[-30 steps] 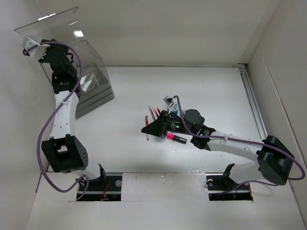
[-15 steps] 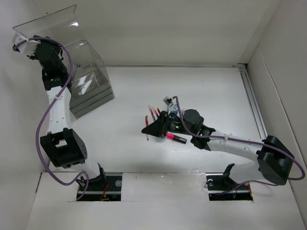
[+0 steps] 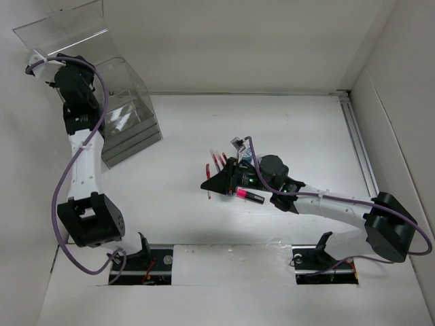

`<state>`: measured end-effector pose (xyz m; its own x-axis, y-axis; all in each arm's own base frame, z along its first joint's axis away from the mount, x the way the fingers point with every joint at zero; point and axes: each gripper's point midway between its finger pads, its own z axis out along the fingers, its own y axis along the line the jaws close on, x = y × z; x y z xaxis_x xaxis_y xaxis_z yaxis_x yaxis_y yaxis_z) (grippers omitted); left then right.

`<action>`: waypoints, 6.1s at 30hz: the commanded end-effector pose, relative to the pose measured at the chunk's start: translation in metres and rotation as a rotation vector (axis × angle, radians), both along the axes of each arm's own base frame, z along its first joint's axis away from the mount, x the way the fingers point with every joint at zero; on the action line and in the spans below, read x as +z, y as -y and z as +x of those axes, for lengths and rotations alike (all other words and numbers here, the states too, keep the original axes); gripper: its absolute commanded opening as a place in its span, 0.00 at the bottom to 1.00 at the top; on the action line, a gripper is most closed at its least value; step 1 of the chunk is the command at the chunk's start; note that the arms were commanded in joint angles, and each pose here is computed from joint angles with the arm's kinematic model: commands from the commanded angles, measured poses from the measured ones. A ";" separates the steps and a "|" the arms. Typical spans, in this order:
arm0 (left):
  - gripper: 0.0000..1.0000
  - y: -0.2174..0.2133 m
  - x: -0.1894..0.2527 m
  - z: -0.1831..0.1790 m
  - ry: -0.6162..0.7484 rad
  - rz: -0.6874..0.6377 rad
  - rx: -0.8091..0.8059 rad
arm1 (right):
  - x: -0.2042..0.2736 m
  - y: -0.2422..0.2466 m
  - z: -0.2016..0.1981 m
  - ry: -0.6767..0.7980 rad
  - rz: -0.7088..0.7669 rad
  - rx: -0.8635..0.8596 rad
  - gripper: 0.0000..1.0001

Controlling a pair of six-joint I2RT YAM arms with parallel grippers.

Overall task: Sort the stationery into containers
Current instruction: Open the storage box at the corner of the board, then move the storage box to the center of the board.

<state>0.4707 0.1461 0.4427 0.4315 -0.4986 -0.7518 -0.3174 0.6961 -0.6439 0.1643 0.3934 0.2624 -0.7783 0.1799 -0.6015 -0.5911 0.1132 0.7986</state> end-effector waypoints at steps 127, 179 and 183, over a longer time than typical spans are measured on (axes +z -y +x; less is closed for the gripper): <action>0.42 0.124 -0.206 -0.177 -0.669 0.036 0.076 | 0.054 0.089 -0.029 0.146 0.051 -0.182 0.45; 0.00 0.087 -0.203 -0.140 -0.724 0.055 0.185 | 0.057 0.091 -0.043 0.151 0.069 -0.124 0.45; 0.00 0.103 -0.207 -0.147 -0.712 0.016 0.082 | 0.057 0.091 -0.041 0.142 0.072 -0.133 0.45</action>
